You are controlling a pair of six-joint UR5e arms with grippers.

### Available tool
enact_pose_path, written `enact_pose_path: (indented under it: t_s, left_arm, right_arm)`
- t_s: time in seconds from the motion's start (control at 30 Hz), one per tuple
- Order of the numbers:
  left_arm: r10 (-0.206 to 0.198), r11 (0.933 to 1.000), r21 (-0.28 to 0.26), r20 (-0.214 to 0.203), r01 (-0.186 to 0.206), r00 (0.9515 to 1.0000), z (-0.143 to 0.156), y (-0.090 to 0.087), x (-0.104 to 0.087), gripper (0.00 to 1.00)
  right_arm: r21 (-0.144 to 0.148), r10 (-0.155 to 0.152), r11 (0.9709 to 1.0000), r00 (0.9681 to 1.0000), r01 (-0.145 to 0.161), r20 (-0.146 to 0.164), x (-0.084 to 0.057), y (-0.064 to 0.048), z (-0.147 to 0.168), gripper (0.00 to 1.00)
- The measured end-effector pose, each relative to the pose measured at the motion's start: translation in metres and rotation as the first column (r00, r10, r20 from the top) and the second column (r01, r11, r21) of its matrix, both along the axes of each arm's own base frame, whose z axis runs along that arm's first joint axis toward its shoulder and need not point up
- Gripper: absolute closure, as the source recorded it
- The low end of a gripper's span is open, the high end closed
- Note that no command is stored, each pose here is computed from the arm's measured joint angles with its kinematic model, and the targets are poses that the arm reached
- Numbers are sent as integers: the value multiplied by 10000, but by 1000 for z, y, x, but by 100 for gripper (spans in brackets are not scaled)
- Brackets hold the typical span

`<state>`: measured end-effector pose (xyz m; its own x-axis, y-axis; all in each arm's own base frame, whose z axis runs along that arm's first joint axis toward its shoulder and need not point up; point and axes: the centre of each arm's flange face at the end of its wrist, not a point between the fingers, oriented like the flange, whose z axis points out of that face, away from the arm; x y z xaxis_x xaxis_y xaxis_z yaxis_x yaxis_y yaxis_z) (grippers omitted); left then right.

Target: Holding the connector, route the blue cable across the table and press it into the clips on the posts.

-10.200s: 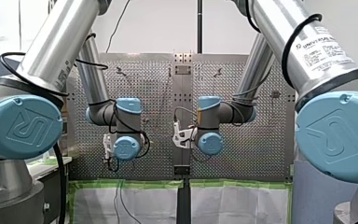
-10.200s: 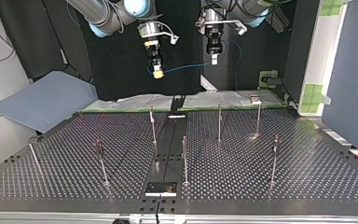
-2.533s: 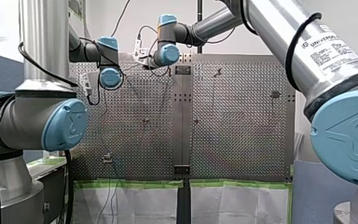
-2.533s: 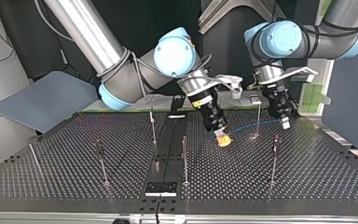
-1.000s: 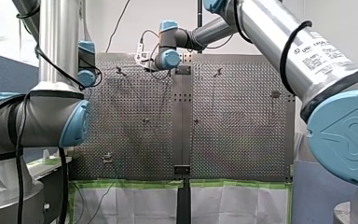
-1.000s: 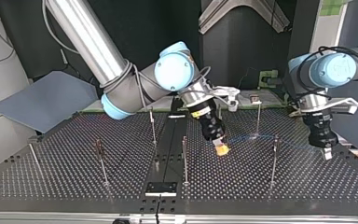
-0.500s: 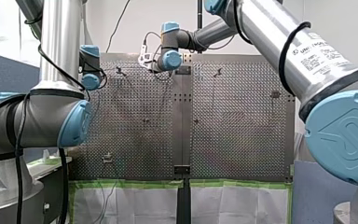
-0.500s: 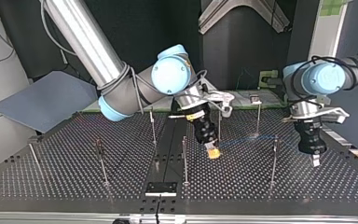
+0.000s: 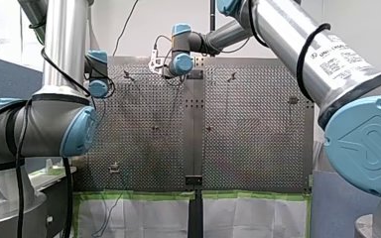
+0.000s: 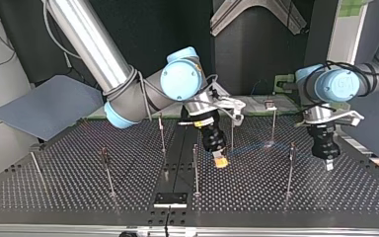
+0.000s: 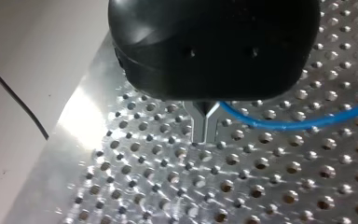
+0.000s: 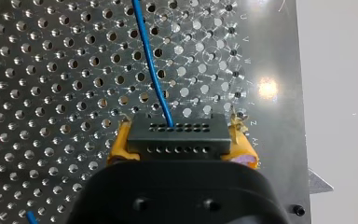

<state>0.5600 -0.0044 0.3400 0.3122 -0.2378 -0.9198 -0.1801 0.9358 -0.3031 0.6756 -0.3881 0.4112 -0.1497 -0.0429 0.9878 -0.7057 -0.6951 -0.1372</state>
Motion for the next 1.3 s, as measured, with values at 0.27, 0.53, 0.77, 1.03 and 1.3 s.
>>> enact_pose_path:
  t_s: [0.27,0.53,0.77,1.03,1.3]
  left_arm:
    - [1,10000,44,-211,0,9998,-12,-1,4,100]
    - [45,9998,-214,-348,-52,9994,-14,0,2,100]
    - [152,9975,-679,-562,-190,9983,-2,-3,-12,71]
    - [64,9933,-1143,-661,-139,9978,3,-12,-38,38]
    - [-346,9878,-1541,-869,209,9956,11,-33,-69,0]
  right_arm:
    - [-33,6,10000,10000,-6,-44,0,1,0,100]
    - [-106,11,9999,9999,-12,-106,1,2,0,100]
    - [-192,101,9998,9998,-104,-173,4,7,0,100]
    - [-286,246,9993,9996,-249,-106,11,17,9,100]
    - [-174,269,9995,9996,-270,-59,11,19,13,100]
